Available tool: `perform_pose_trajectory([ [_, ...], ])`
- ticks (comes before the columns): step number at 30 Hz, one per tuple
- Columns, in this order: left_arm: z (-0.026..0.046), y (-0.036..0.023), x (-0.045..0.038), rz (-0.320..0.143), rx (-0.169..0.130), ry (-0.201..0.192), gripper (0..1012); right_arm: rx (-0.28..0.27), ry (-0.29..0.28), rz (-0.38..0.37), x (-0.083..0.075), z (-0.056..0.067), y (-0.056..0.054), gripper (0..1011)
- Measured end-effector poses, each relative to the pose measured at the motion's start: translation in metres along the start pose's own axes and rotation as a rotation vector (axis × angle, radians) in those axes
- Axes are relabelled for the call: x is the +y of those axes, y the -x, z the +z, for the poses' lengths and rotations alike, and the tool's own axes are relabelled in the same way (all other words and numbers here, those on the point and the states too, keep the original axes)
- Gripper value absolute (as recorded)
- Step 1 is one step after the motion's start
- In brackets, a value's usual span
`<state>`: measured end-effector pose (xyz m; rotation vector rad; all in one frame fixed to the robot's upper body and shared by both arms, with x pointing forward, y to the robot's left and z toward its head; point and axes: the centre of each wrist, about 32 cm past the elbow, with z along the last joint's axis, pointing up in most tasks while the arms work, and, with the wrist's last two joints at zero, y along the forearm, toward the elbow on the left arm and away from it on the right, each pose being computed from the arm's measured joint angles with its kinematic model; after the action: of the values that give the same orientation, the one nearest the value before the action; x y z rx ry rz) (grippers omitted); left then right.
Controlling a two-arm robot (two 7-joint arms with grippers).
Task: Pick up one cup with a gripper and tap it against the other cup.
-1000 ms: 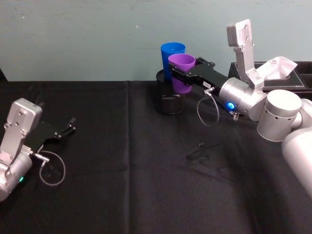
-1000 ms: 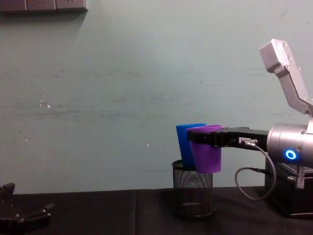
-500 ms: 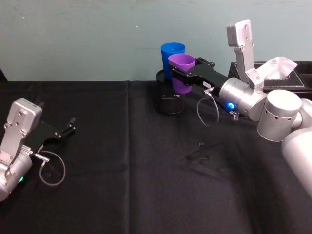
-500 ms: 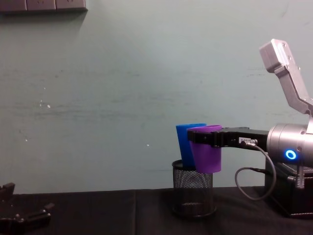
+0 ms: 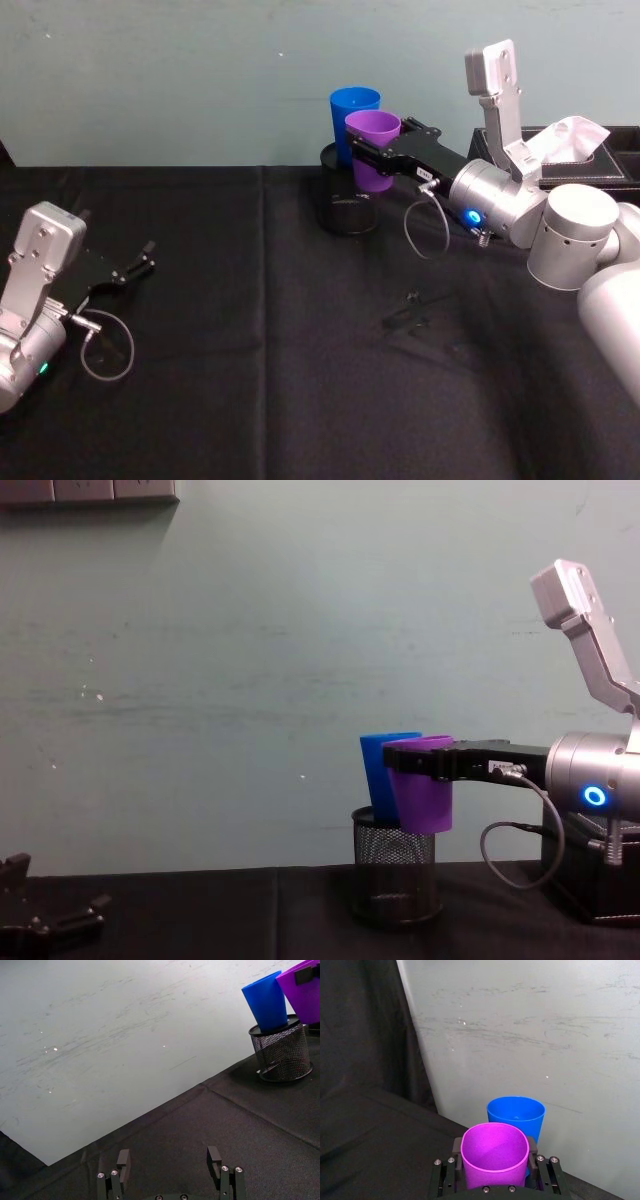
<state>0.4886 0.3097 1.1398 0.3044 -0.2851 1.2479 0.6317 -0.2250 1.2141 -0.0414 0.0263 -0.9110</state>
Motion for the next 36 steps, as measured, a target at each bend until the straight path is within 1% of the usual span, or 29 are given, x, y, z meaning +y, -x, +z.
perform_pose_trajectory([
  [36, 0.0000, 0.0000, 0.0000, 0.000, 0.000, 0.000, 1000, 0.000, 0.000, 0.000, 0.0000, 0.0000, 0.0000, 723],
])
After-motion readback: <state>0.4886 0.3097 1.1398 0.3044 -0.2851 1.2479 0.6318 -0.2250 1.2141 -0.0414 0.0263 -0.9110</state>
